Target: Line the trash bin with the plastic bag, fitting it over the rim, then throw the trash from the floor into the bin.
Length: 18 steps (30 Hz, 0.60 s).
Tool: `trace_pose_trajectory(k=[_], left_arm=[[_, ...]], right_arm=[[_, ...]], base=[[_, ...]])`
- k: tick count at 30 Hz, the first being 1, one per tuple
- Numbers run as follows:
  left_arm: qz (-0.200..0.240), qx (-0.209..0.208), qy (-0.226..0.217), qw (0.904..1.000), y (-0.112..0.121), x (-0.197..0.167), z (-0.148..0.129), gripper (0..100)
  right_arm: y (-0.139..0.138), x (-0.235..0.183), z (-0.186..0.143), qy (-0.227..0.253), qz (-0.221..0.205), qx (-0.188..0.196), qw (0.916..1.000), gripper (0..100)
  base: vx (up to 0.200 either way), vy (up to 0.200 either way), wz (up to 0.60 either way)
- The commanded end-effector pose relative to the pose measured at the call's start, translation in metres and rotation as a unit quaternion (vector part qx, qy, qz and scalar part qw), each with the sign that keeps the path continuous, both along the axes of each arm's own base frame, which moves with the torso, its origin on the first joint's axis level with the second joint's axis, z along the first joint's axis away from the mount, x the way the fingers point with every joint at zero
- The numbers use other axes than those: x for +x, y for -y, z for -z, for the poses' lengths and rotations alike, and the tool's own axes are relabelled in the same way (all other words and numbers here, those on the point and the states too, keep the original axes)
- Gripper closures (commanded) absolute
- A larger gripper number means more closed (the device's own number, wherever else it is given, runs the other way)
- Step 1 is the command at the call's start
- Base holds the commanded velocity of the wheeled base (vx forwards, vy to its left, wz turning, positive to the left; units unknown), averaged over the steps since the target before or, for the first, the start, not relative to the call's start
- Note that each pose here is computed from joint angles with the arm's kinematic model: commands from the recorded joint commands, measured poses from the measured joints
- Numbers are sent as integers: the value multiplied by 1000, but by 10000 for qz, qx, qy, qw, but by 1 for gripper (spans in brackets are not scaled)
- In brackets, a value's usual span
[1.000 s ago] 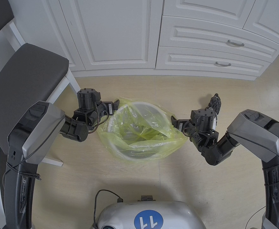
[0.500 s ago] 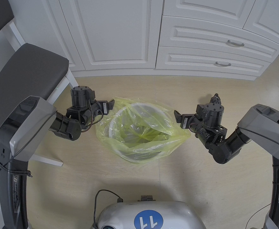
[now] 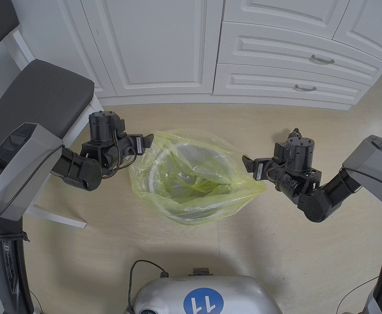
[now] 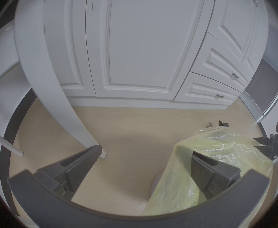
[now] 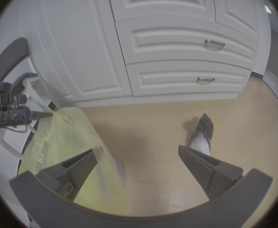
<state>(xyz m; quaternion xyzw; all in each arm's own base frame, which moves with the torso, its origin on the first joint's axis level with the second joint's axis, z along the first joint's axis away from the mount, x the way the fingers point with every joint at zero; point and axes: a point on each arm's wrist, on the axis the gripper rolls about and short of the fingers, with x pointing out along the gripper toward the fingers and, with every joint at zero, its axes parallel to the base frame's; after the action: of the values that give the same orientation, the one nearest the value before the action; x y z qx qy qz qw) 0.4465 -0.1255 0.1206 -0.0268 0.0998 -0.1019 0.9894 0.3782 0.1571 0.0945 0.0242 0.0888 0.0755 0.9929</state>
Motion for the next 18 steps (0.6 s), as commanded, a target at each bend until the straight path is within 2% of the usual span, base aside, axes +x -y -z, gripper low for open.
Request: trace_pose_trajectory(k=[1, 5, 7, 9, 12, 13, 15, 18], left_arm=[[59, 58, -197, 9998, 4, -9, 9, 0], [69, 74, -225, 9997, 4, -9, 11, 0], [70, 83, -231, 9997, 4, -9, 11, 0], [66, 130, -205, 9997, 2, -10, 8, 0], [88, 247, -296, 9992, 0, -16, 4, 0], [88, 247, -296, 9992, 0, -16, 4, 0], [91, 298, -473, 9984, -1, -19, 3, 0], [76, 309, -518, 9981, -2, -19, 4, 0]], right_arm=[[22, 4, 1, -450, 53, -118, 9989, 0], [30, -1, -7, -523, -18, -93, 9986, 0], [32, -10, -22, -396, -152, -13, 9991, 0], [30, -15, -34, -266, -292, 167, 9991, 0], [34, -16, -43, -313, -407, 635, 9967, 0], [34, -16, -43, -313, -407, 635, 9967, 0], [44, -13, -44, -668, -585, 909, 9919, 0], [50, -11, -48, -892, -583, 1065, 9886, 0]], base=[[0, 0, 0], [0, 0, 0], [0, 0, 0], [0, 0, 0], [0, 0, 0], [0, 0, 0], [0, 0, 0], [0, 0, 0]])
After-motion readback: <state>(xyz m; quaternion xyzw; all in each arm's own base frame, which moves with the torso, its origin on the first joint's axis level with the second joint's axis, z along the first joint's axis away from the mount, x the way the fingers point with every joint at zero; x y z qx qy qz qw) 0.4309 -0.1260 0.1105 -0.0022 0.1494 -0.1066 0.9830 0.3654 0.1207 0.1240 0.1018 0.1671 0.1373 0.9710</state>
